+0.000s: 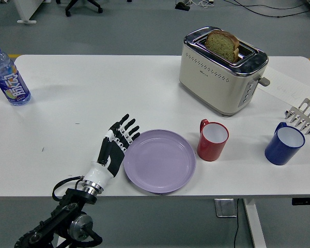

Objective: Push plate across desktop

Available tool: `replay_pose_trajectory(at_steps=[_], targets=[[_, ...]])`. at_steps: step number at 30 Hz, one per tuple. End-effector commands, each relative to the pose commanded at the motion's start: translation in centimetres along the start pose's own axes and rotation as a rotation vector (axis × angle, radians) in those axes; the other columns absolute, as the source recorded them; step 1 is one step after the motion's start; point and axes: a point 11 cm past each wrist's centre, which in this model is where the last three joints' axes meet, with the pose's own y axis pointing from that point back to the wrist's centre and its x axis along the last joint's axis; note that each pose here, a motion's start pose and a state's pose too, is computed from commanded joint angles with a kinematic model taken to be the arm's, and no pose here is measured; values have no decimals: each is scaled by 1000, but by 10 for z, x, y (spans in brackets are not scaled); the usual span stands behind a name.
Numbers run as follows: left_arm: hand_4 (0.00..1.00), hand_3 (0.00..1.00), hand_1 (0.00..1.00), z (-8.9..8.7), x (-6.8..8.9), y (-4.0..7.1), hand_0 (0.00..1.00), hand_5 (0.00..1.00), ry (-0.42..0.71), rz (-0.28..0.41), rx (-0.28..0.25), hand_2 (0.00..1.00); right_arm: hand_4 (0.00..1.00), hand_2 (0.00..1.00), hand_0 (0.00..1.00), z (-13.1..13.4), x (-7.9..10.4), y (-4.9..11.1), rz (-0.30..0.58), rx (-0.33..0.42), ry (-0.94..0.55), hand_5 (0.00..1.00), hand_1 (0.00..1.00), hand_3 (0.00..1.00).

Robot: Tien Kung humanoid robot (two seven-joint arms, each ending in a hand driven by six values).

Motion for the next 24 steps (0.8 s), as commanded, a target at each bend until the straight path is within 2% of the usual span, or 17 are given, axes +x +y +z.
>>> replay_pose_trajectory(at_steps=[7,13,18,19,20,24], targets=[[482,960,902,7,4,-1,877,998,-4,16,-22,954,170,658,629,1,-1,0,-1,-2,0,322,562,611],[480,952,896,28,27,-3,874,998,-27,91,-75,946,170,658,629,3,-1,0,-1,-5,-2,321,562,610],[480,952,896,47,58,0,874,998,-56,180,-98,946,170,658,629,4,-2,0,-1,-8,-5,321,562,610],[483,862,867,49,61,1,840,998,-59,188,-101,861,169,658,629,4,-2,0,-1,-8,-5,319,563,610],[483,862,867,49,62,1,840,998,-59,191,-103,861,169,658,629,4,-2,0,-1,-8,-5,319,563,610],[483,862,867,79,105,13,840,998,-101,313,-159,861,169,658,629,6,-2,0,-2,-12,-5,319,563,610]])
